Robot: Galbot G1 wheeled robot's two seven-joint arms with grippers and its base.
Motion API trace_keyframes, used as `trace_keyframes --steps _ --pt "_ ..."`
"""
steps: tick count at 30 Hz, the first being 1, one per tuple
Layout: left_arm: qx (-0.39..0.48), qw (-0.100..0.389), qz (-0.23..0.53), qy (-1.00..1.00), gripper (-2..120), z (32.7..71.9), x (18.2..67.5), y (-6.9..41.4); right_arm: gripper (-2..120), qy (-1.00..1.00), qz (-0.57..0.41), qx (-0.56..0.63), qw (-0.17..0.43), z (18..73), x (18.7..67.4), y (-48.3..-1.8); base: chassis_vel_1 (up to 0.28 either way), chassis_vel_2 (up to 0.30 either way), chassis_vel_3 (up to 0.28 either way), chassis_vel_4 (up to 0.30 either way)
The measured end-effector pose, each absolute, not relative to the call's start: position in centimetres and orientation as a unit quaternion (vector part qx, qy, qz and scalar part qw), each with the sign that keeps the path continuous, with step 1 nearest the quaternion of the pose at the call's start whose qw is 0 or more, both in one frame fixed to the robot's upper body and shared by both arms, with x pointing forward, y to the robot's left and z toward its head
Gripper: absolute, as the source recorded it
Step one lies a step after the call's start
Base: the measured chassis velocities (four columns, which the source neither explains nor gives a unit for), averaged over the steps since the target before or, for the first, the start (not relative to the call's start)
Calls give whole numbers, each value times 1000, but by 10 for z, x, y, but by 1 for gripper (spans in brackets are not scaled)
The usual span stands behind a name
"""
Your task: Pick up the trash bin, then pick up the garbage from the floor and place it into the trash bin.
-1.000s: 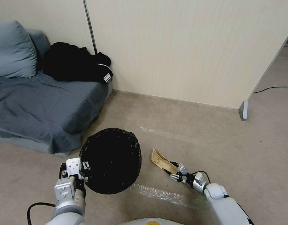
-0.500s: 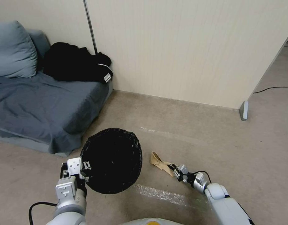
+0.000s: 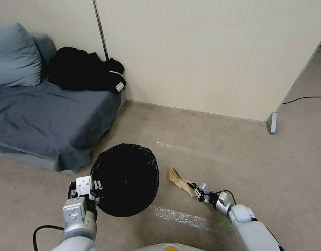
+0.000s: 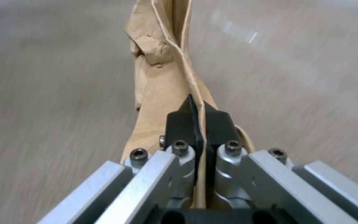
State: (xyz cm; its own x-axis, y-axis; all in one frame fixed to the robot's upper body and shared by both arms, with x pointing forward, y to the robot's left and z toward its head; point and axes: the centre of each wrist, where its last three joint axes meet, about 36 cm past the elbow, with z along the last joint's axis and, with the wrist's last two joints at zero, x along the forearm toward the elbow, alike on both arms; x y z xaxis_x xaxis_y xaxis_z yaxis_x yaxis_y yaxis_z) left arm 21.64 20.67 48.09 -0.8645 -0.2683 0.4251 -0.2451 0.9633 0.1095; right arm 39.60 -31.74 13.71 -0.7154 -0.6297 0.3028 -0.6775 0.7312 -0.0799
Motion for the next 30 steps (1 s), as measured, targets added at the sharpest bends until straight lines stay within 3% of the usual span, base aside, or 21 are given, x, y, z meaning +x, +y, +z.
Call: trace_keyframes --steps 12,18,22,30 --pt "127 228 -26 -965 1 475 218 207 0 -945 69 316 -41 243 405 -279 0 0 0 0" --pt "124 229 -25 -965 1 474 218 206 0 -928 28 341 -151 339 391 -237 0 0 0 0" --pt "122 230 -26 -965 1 474 218 206 0 -909 0 373 -183 372 374 -214 0 0 0 0" --pt "114 227 -32 -967 1 473 220 204 0 -878 -30 438 -190 394 338 -171 0 0 0 0"
